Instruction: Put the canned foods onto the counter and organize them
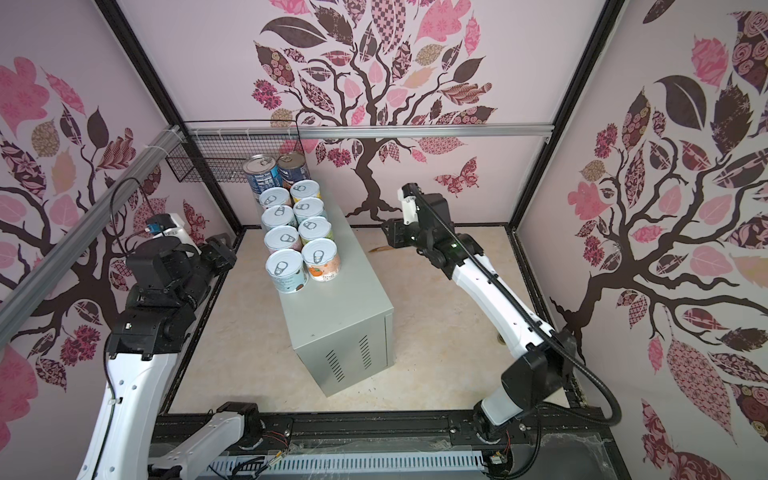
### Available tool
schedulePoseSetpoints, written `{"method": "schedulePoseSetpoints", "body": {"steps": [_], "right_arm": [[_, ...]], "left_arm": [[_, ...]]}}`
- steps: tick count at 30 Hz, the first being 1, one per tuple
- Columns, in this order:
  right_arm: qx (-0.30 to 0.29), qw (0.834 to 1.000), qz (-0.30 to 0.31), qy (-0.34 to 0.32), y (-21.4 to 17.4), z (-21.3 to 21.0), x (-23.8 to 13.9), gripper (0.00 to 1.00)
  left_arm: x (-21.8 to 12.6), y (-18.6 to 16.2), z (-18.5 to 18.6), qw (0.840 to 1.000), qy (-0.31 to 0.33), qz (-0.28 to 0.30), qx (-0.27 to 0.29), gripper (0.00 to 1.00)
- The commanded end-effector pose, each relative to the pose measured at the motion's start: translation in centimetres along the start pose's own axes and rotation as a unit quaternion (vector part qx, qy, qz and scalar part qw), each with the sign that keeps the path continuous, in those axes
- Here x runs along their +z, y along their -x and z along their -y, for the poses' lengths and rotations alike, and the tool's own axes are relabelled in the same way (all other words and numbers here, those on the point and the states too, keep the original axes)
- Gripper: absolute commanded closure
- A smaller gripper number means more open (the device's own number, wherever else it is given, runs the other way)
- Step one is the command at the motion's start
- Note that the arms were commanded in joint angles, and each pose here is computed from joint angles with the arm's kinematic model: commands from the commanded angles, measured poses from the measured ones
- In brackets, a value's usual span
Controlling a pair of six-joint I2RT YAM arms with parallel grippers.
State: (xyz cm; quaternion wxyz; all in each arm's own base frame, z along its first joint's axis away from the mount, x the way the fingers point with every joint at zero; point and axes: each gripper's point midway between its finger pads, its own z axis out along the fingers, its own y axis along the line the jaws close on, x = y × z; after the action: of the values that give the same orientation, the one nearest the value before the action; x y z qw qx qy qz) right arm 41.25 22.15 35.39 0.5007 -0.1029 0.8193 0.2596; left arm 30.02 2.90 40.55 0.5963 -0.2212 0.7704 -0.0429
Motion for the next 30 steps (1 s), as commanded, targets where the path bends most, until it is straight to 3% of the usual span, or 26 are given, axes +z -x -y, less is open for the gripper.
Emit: {"method": "schedulePoseSetpoints", "body": {"steps": [1, 9, 11, 14, 18, 23, 27, 30], "right_arm": [[0.026, 0.998, 0.053, -0.016, 0.4, 2.2, -2.7, 0.48], [0.11, 0.983, 0.072, -0.13, -8.9, 11.2, -5.1, 0.37], [0.115, 0.978, 0.066, -0.159, -11.3, 12.8, -5.0, 0.26], [0.11, 0.972, 0.036, -0.206, -14.6, 15.1, -4.5, 0.01], [0.09, 0.969, 0.013, -0.228, -17.0, 16.4, -4.0, 0.0], [0.08, 0.948, 0.041, -0.306, -17.4, 19.2, -5.0, 0.0], [0.048, 0.928, 0.085, -0.361, -17.1, 21.0, -6.6, 0.0], [0.014, 0.922, 0.11, -0.371, -17.0, 21.4, -7.1, 0.0]], "left_arm": [[1.5, -4.1, -2.3, 0.998, 0.028, -0.058, -0.014, 0.44], [4.0, -11.3, -6.1, 0.989, 0.091, -0.112, -0.015, 0.41], [4.6, -13.1, -7.0, 0.987, 0.105, -0.125, -0.008, 0.38], [5.7, -15.8, -8.5, 0.98, 0.13, -0.147, 0.012, 0.28], [7.3, -17.7, -10.0, 0.975, 0.16, -0.15, 0.019, 0.14], [10.0, -18.6, -11.3, 0.97, 0.195, -0.143, 0.032, 0.03], [13.2, -19.7, -11.1, 0.971, 0.18, -0.135, 0.078, 0.02], [15.3, -20.6, -11.5, 0.968, 0.191, -0.135, 0.096, 0.02]]}}
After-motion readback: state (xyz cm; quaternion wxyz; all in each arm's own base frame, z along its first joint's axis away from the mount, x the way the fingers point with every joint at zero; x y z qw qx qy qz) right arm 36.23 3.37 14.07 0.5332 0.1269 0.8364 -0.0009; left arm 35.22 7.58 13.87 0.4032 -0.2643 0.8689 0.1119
